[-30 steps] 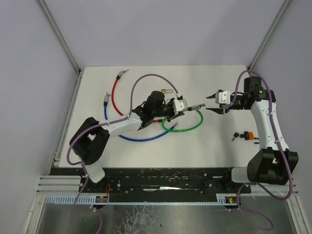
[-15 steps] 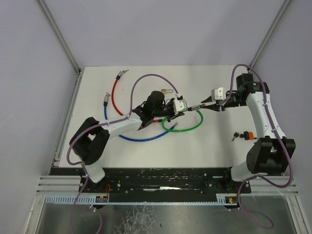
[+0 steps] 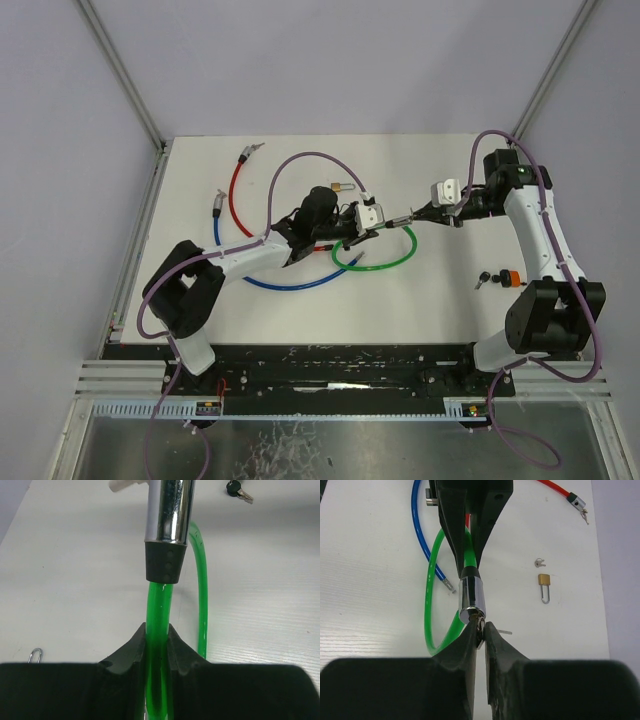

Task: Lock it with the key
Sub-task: Lock the lock at the center of the board.

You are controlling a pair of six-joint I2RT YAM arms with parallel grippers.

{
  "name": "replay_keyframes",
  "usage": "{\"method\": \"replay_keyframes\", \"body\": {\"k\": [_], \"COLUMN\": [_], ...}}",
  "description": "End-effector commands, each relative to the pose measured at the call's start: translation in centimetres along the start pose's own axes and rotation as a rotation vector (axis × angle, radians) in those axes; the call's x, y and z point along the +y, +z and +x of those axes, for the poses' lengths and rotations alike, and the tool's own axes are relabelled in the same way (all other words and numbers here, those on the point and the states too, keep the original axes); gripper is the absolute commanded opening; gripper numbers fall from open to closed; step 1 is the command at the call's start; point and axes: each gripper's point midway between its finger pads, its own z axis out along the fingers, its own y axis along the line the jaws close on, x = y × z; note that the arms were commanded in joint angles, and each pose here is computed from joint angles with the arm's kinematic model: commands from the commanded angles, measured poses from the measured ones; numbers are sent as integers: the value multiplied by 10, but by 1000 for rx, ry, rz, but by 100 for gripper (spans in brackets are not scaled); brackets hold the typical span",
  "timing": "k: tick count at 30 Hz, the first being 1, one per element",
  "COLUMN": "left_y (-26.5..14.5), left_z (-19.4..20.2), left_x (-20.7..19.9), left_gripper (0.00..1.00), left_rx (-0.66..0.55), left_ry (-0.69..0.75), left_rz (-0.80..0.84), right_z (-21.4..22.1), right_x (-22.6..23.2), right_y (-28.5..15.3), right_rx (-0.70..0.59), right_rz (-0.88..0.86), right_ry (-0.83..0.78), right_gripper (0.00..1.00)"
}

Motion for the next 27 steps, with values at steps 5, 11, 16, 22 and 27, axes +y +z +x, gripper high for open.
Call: {"method": "replay_keyframes", "body": {"k": [5, 11, 16, 22, 27], "left_y": [-4, -4, -9, -15, -18], "left_z": [45, 44, 36, 35, 30], "left_x": [-26, -26, -27, -26, -29], "left_gripper": [0, 0, 0, 0, 0], "left_rx": [128, 132, 108, 98, 82], "left_ry": [-109, -112, -120, -121, -124], "left_rz": [73, 81, 95, 91, 111], "right_z": [-9, -16, -25, -24, -23], "right_x": [-2, 3, -1, -34, -1], "right_y": [-6, -12, -14, -29, -19], "right_rx": [37, 122, 156, 219, 189], "right_rz": [-18, -24, -3, 220, 95], "right_ry": [-69, -297, -343, 1, -78], "right_gripper": [0, 0, 0, 0, 0]}}
